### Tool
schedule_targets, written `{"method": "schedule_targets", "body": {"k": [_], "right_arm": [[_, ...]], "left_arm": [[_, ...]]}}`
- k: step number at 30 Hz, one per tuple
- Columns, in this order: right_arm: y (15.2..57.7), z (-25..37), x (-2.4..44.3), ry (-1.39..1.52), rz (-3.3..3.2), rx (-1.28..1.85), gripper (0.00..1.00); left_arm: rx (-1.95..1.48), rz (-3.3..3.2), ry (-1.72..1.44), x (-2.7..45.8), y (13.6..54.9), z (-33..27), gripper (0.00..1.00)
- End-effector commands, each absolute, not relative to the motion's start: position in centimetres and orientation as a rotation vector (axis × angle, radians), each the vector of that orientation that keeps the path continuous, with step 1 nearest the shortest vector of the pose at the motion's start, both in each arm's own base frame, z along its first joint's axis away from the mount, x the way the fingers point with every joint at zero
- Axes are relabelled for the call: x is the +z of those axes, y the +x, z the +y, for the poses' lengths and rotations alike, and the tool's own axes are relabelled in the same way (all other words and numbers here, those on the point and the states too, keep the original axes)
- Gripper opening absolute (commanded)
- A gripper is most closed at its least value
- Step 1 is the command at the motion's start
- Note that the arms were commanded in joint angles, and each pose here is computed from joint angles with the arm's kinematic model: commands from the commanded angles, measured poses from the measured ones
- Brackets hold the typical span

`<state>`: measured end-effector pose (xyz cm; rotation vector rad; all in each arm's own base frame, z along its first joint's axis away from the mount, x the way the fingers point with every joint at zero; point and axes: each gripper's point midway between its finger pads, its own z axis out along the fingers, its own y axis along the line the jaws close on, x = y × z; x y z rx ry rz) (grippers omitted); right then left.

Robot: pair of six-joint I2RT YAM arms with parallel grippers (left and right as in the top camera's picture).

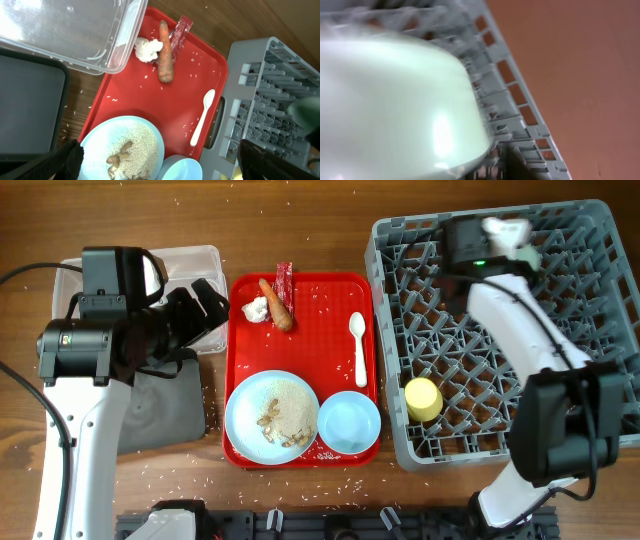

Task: Sort waste into correct bins and load items into the dishwasher rack
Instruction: 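Grasp the mint bowl with the right gripper and place it in the rack, then reach the right gripper to the light-blue bowl and grasp it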

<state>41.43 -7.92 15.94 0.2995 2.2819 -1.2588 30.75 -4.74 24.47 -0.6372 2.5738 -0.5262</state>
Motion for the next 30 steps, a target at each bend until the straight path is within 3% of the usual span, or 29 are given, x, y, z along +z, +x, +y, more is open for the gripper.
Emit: {"method": "schedule_targets", "body": {"k": [1, 4, 7, 8, 10, 11, 12, 15, 20, 23, 26, 30], "right_arm": [[41.4, -4.1, 16.7, 0.163, 2.261, -1.255, 0.72], [40.4, 1.1, 18.6, 0.042, 2.271, -1.080, 0.75], [38.3, 8.1, 17.9, -0.164, 2.400, -0.732, 0.72], [37.6, 9.5, 17.6, -0.197, 2.429, -0.659, 0.68], [36.4, 10.5, 17.2, -0.141, 2.467, -0.587, 0.51], [36.1, 10.4, 17.0, -0.119, 2.480, -0.580, 0.50], [36.0, 10.7, 16.8, -0.138, 2.496, -0.560, 0.55], [35.3, 12.5, 15.7, -0.221, 2.568, -0.424, 0.56], [30.5, 18.6, 11.6, -0.684, 2.768, 0.060, 0.51], [25.4, 20.5, 9.1, -0.968, 2.849, 0.335, 0.50], [22.0, 21.1, 6.6, -1.086, 2.889, 0.407, 0.50], [21.0, 21.4, 3.8, -1.152, 2.880, 0.342, 0.50]], "left_arm": [[-0.507, 2.568, -0.654, 24.4, 30.9, -4.3, 1.00], [-0.507, 2.568, -0.654, 24.4, 30.9, -4.3, 1.00], [-0.507, 2.568, -0.654, 24.4, 30.9, -4.3, 1.00], [-0.507, 2.568, -0.654, 24.4, 30.9, -4.3, 1.00], [-0.508, 2.568, -0.654, 24.4, 30.9, -4.3, 1.00], [-0.507, 2.568, -0.654, 24.4, 30.9, -4.3, 1.00], [-0.508, 2.568, -0.654, 24.4, 30.9, -4.3, 1.00], [-0.508, 2.568, -0.654, 24.4, 30.9, -4.3, 1.00], [-0.507, 2.568, -0.654, 24.4, 30.9, -4.3, 1.00], [-0.507, 2.568, -0.654, 24.4, 30.9, -4.3, 1.00], [-0.507, 2.568, -0.654, 24.4, 30.9, -4.3, 1.00], [-0.507, 2.568, -0.654, 24.4, 30.9, -4.3, 1.00]]}}
